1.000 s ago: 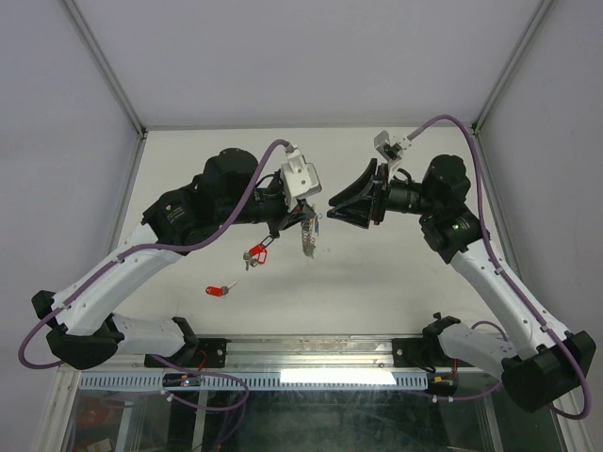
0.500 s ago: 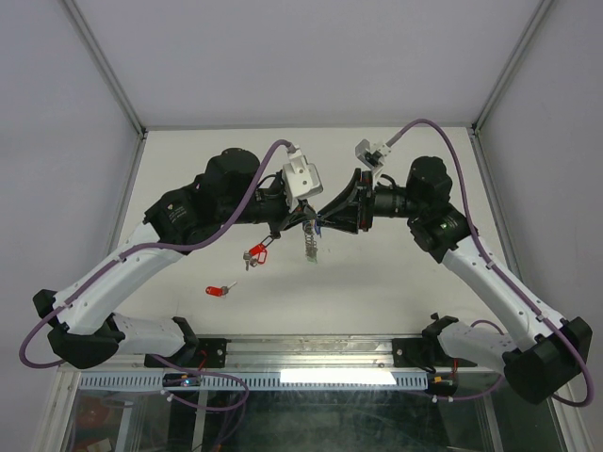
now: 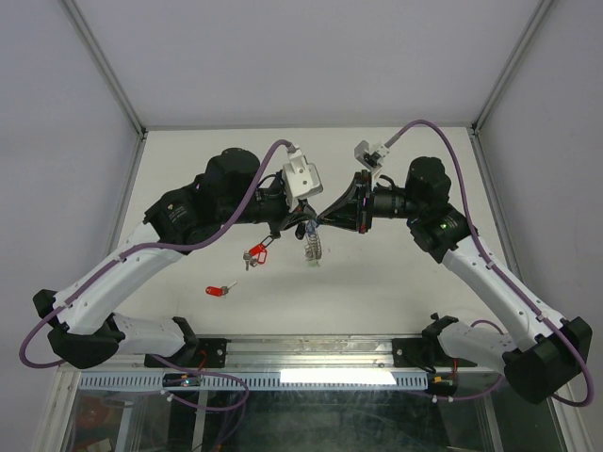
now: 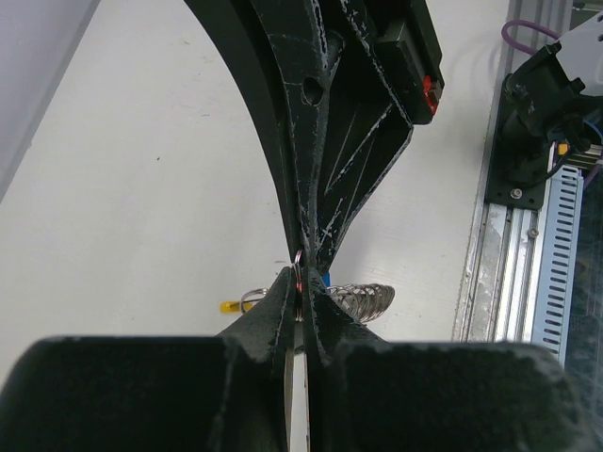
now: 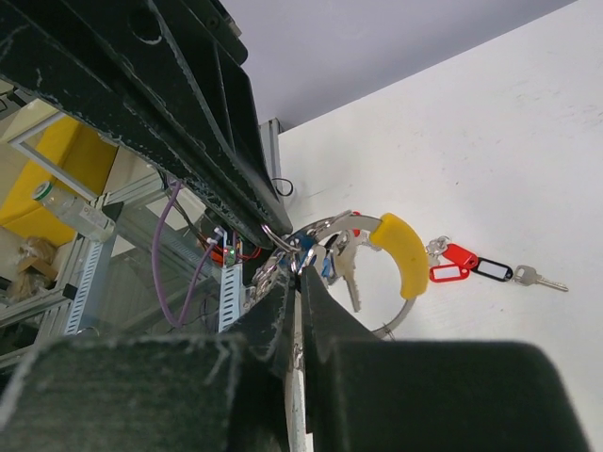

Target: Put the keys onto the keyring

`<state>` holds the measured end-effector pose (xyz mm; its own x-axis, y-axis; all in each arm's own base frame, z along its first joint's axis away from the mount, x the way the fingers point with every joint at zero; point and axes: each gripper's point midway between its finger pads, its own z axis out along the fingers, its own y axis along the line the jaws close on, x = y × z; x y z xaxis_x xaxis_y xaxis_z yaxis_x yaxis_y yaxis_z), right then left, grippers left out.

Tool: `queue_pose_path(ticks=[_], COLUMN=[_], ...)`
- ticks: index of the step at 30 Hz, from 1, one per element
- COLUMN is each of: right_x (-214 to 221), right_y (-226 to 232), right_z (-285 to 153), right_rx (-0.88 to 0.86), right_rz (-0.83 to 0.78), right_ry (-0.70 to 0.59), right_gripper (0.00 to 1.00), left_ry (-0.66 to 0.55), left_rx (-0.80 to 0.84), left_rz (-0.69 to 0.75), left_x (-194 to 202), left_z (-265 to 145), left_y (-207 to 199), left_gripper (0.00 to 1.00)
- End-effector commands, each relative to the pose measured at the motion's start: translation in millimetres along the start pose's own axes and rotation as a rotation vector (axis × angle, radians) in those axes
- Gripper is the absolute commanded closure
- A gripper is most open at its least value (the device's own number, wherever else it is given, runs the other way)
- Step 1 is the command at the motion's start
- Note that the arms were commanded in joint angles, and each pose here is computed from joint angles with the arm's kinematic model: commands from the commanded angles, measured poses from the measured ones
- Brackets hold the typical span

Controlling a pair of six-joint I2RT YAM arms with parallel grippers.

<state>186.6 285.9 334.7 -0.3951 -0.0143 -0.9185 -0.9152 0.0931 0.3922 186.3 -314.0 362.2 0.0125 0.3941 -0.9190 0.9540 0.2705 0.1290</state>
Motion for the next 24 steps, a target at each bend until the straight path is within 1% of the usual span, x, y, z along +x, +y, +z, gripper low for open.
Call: queue_pose_path(ticks=[1,13,24], right_x=[-15,-12,-5], right_y=[5,8,11], right_z=[-1,0,2], right_rx=[0.003,-0.022,-0.052], right_rz=[-0.048,-0.017,0.039], right_ry=[-0.029,0.009,0.064], right_gripper=[1.00,1.00,1.00], left_ry=[-0.128,-0.127,-0.141], left_rx=[-0.008,-0.007,0.034], left_rz=[0.053,0.055,0.085], left_x=[-38,-37,-36], left_z=[-11,-11,-9], left_y=[1,1,-6], left_gripper=[1.00,1.00,1.00])
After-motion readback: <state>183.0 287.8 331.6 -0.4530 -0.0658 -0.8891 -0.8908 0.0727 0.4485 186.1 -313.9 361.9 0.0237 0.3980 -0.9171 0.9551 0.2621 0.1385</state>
